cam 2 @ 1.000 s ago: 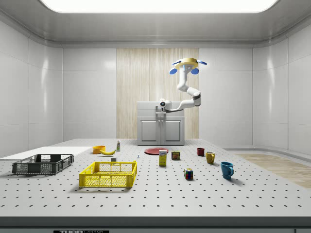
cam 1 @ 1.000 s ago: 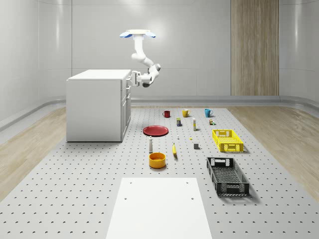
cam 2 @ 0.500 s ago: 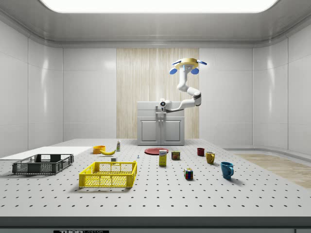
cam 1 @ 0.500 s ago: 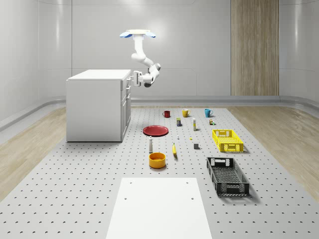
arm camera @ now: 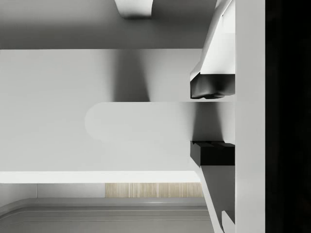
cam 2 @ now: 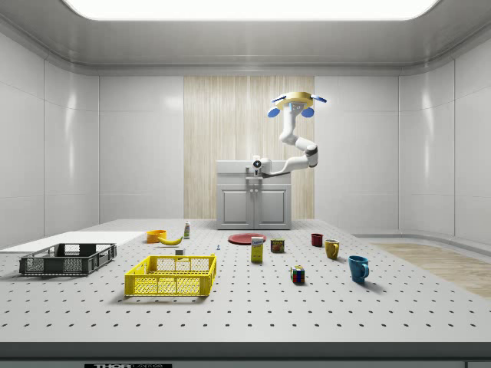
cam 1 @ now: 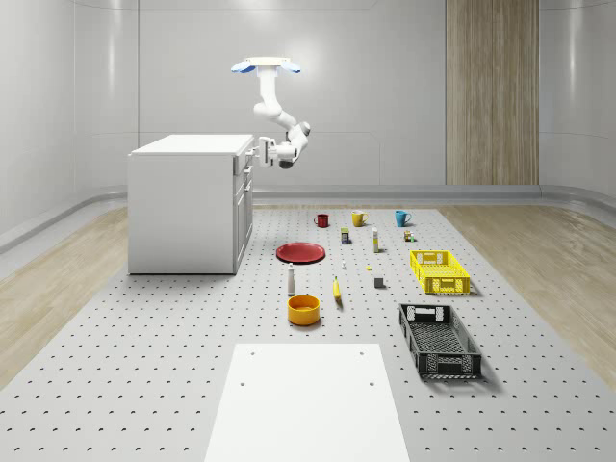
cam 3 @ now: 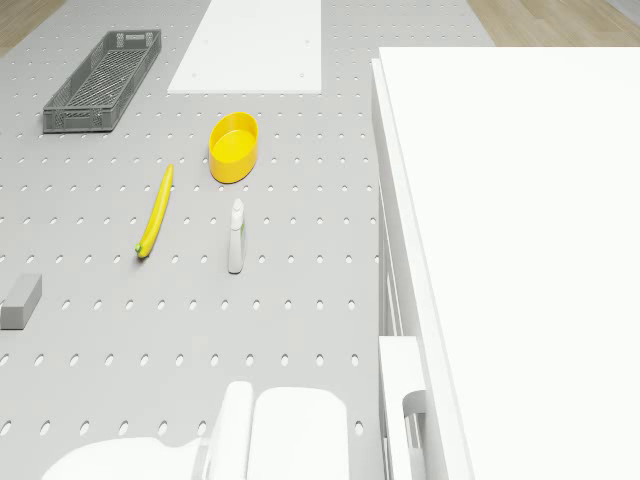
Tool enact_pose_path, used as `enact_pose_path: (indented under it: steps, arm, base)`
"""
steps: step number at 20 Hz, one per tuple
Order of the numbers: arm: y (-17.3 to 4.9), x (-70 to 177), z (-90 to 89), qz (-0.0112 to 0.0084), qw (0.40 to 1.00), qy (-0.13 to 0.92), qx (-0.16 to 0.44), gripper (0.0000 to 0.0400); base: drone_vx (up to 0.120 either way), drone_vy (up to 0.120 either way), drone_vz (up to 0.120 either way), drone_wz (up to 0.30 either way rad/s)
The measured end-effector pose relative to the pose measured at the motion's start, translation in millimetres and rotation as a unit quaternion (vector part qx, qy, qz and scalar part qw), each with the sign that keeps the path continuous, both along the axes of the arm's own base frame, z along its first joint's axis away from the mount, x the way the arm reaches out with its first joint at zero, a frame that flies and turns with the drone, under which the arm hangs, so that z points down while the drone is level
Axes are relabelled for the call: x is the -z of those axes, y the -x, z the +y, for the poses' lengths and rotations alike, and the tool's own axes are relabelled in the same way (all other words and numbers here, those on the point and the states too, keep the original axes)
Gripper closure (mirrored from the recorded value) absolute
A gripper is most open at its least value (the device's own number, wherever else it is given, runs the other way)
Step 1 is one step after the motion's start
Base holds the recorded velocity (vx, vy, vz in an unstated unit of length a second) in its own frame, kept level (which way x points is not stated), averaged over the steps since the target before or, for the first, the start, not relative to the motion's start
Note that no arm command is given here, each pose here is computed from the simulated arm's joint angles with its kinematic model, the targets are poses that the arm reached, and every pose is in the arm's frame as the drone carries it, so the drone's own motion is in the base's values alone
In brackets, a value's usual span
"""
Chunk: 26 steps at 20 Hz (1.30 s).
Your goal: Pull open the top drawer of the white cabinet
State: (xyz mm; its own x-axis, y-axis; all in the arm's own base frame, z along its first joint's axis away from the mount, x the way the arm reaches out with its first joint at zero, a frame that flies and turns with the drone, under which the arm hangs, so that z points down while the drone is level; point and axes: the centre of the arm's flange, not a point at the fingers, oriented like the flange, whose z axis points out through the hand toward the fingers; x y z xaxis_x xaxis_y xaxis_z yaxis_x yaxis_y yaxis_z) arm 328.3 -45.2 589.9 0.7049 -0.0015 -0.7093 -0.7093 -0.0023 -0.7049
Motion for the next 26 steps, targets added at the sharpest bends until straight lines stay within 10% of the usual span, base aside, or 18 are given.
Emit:
enact_pose_path:
  steps: [1,2,3,4,14,16,17,18,22,23,24,25,26]
  arm:
    - [0.0,0.0,-0.9,-0.0003,1.000,0.000,0.000,0.0280]
    - [1.4,-3.2,-2.4,0.0173,1.000,0.003,0.000,0.0253]
    - [2.3,-3.6,-4.6,-0.0042,1.000,0.008,0.000,0.0238]
    - [1.2,-1.4,-5.9,-0.0095,1.000,0.006,0.000,0.0249]
    - [0.1,-0.2,-20.1,-0.0025,1.000,0.001,0.000,0.0280]
    - [0.1,-0.2,-24.0,0.0020,1.000,0.001,0.000,0.0280]
    - [0.1,-0.2,-25.8,0.0022,1.000,0.001,0.000,0.0280]
    - [-0.2,0.4,-27.6,-0.0050,1.000,0.000,0.000,0.0282]
    - [-0.1,0.2,-35.3,-0.0035,1.000,0.000,0.000,0.0282]
    - [-0.1,0.2,-37.6,-0.0025,1.000,0.000,0.000,0.0282]
    - [0.7,-1.7,-40.1,0.0067,1.000,0.001,0.000,0.0265]
    - [4.4,-8.0,-44.3,0.0252,1.000,0.009,-0.001,0.0214]
    - [4.0,-7.5,-46.7,0.0159,1.000,0.010,0.000,0.0221]
  base:
    - [0.000,0.000,0.000,0.000]
    - [0.000,0.000,0.000,0.000]
    - [0.000,0.000,0.000,0.000]
    - [0.000,0.000,0.000,0.000]
    - [0.000,0.000,0.000,0.000]
    - [0.000,0.000,0.000,0.000]
    - [0.000,0.000,0.000,0.000]
    - [0.000,0.000,0.000,0.000]
    - [0.000,0.000,0.000,0.000]
    - [0.000,0.000,0.000,0.000]
    - [0.000,0.000,0.000,0.000]
    - [0.000,0.000,0.000,0.000]
    - [0.000,0.000,0.000,0.000]
